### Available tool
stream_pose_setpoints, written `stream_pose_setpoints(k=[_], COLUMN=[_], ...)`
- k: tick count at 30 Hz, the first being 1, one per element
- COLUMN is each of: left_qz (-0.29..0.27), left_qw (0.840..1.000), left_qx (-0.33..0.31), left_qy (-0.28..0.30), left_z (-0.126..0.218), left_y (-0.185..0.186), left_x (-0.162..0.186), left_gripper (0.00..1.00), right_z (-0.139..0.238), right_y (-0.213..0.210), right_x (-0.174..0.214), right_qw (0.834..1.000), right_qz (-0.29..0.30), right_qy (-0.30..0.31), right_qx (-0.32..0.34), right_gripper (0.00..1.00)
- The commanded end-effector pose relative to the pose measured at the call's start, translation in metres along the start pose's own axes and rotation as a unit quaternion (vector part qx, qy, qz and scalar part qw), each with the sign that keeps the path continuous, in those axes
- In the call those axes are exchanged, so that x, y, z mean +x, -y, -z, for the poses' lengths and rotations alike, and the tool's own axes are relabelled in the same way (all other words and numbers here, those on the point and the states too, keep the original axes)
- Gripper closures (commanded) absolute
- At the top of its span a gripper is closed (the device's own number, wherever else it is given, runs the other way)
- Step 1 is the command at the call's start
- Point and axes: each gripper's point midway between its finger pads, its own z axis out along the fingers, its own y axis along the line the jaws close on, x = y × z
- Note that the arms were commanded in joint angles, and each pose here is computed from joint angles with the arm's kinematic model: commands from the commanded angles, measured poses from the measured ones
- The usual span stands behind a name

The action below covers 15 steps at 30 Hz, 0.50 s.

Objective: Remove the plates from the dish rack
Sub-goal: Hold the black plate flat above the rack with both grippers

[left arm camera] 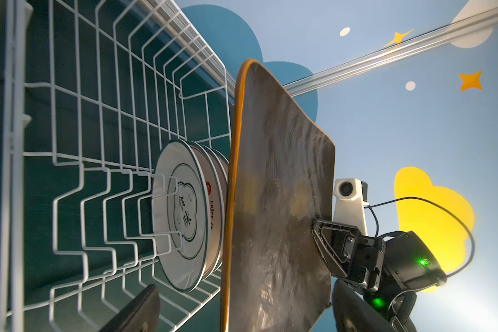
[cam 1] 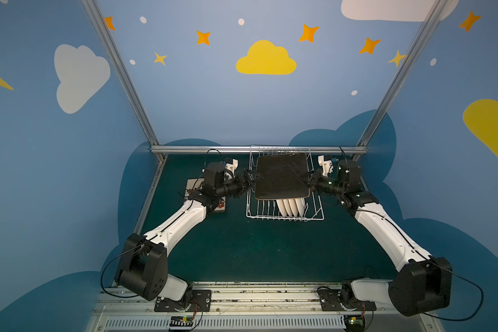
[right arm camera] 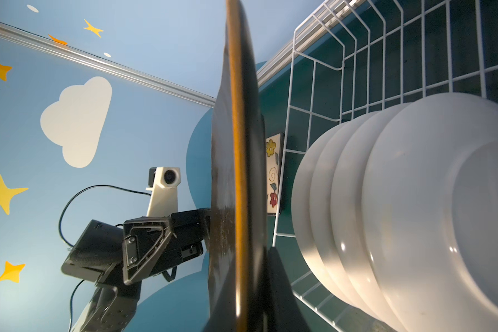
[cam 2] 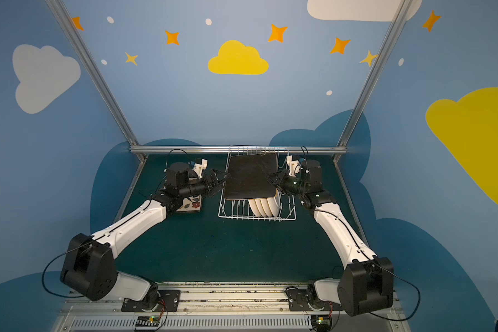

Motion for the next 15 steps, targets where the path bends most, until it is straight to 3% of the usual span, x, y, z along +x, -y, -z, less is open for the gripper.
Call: stream_pose_setpoints(k=[1, 10, 15], left_qz=[0.003, 0.006, 0.013], left_qw=[0.998, 0.995, 0.993], left_qx=[0.051, 0.072, 0.082], left_qy=[-0.031, -0.065, -0.088], left_z=[-0.004, -0.011, -0.016], left_y=[0.018, 0.022, 0.020], left_x=[0.003, 0.009, 0.016], left_gripper=[0.12, 0.27, 0.42], right_z=[0.013, 0.007, 0.003], right_y=[-0.051, -0.047, -0.047], right_x=[-0.015, -0.013, -0.011], right_qw=[0.994, 0.995, 0.995], right_qz=[0.061, 0.054, 0.051], right_qy=[0.025, 0.014, 0.005], right_qx=[-0.084, -0.085, -0.091], right_gripper=[1.00, 1.00, 1.00])
